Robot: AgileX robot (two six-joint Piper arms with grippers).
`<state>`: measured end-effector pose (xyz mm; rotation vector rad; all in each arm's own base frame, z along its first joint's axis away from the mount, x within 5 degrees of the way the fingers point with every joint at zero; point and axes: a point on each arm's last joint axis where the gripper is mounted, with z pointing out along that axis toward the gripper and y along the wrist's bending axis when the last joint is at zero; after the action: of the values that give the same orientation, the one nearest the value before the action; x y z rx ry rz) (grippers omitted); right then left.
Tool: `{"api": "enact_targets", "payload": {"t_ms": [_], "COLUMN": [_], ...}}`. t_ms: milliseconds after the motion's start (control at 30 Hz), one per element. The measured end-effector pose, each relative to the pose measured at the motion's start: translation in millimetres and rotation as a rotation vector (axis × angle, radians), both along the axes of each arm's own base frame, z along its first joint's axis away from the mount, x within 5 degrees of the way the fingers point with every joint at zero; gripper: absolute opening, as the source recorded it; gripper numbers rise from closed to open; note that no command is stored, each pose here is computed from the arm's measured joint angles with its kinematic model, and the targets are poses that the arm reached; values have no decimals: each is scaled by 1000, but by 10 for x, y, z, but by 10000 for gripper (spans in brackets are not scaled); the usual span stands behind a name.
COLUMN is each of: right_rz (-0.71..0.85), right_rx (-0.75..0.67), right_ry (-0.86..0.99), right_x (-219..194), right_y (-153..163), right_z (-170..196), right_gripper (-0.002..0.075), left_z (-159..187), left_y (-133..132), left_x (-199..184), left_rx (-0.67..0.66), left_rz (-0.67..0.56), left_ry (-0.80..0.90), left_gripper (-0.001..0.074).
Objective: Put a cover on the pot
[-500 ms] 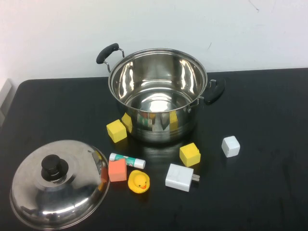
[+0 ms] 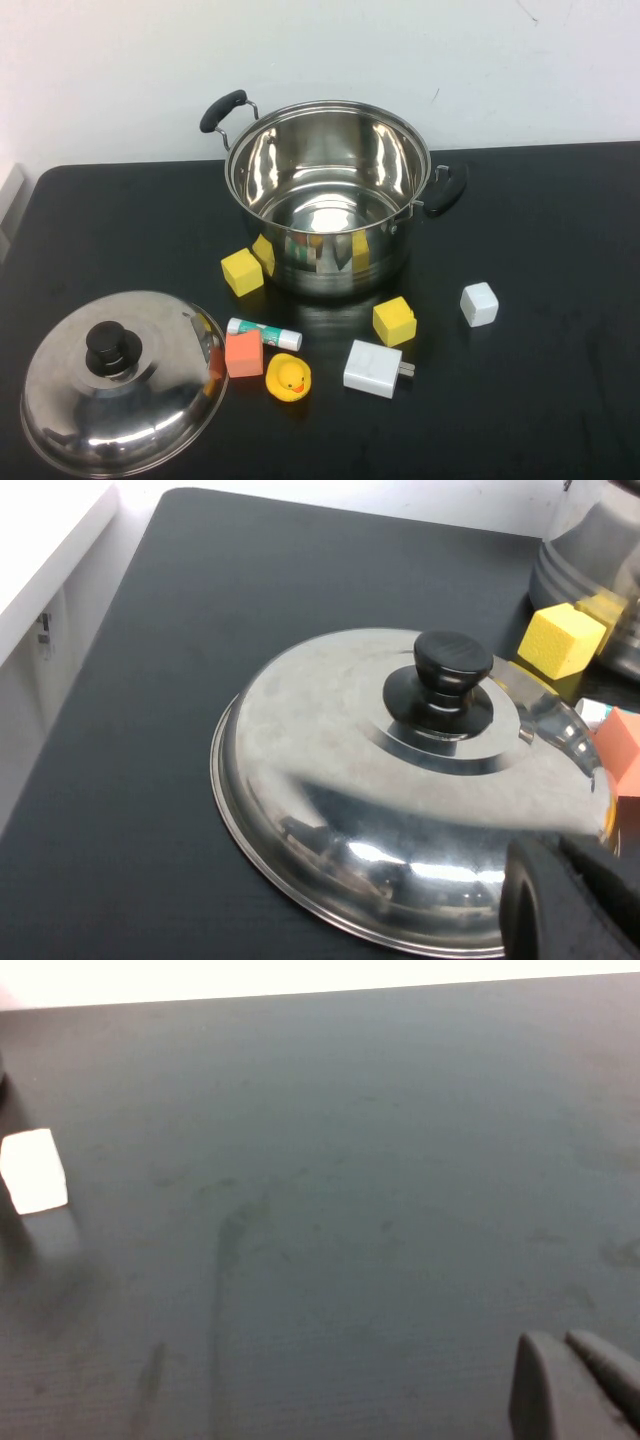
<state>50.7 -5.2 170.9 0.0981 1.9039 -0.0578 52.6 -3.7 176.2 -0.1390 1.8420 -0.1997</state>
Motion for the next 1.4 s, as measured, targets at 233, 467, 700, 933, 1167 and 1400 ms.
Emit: {"api": "enact_targets", "payload": {"t_ms": [233, 467, 700, 933, 1167, 1400], "right_rz": [0, 0, 0, 0, 0, 0], "right_rx": [0, 0, 0, -2, -2, -2], "right_ry": [0, 0, 0, 0, 0, 0], "right_x": [0, 0, 0, 0, 0, 0], "right_y": [0, 0, 0, -1, -1, -1], "right_z": [0, 0, 0, 0, 0, 0], "right_gripper": [-2, -2, -2, -2, -2, -2], "left_z": [0, 2, 2, 166, 723, 1033], "left_y": [0, 0, 2, 3, 6, 36], "left_x": [0, 0, 0, 33, -106, -438], "left_rx": [0, 1, 5, 38, -14, -127], "left_rz": [0, 0, 0, -3, 5, -8], "left_ry": [0, 0, 0, -198, -838, -1337], "left_gripper": [-1, -2, -1, -1, -1, -1]}}
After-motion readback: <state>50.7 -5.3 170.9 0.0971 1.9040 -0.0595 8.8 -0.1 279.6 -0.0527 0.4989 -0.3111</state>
